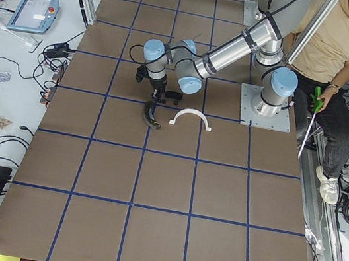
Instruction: Place bearing gear from tray to pile
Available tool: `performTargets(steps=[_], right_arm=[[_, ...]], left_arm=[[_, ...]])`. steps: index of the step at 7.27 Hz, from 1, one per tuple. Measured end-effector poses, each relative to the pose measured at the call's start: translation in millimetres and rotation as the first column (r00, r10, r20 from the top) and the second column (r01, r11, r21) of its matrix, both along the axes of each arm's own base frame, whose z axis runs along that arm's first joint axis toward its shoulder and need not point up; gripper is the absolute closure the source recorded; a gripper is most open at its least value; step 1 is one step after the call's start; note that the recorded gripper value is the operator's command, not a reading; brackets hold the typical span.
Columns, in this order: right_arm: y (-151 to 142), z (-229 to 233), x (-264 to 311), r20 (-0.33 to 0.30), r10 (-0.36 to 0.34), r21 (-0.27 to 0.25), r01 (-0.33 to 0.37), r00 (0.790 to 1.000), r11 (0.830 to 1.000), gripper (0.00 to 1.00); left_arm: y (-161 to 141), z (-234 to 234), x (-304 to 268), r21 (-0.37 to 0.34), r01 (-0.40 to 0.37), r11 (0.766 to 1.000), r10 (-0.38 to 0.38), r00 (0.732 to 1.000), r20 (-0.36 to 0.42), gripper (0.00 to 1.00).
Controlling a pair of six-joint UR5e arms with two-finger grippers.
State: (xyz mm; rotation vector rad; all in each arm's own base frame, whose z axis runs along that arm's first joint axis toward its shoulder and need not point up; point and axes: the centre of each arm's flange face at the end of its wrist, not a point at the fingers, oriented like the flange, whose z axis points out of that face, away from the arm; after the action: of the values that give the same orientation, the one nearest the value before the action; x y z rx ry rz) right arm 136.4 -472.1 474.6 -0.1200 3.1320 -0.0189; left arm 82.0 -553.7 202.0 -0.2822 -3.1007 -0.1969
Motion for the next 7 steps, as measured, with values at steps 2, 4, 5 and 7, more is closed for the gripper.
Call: performTargets(steps=[2, 4, 5, 7], right_arm=[[0.1, 0.0, 0.0, 0.000, 0.000, 0.000, 0.000, 1.000, 1.000, 0.00], [0.1, 0.0, -0.1, -0.001, 0.000, 0.000, 0.000, 1.000, 1.000, 0.00], [0.1, 0.0, -0.2, -0.001, 0.000, 0.000, 0.000, 1.000, 1.000, 0.00], [0.1, 0.1, -0.9, -0.004, 0.000, 0.001, 0.000, 1.000, 1.000, 0.00]], left_arm=[[0.6, 27.7, -11.5, -0.034, 0.007, 0.999, -0.007, 1.000, 0.005, 0.00], [6.5, 92.9, -43.0, -0.074, 0.005, 0.997, -0.009, 0.999, -0.050, 0.00], [17.6, 139.4, -63.7, -0.057, -0.007, 0.998, 0.002, 0.997, -0.071, 0.00], [57.3, 231.7, -88.9, -0.012, -0.061, 0.998, 0.060, 0.995, -0.081, 0.00]])
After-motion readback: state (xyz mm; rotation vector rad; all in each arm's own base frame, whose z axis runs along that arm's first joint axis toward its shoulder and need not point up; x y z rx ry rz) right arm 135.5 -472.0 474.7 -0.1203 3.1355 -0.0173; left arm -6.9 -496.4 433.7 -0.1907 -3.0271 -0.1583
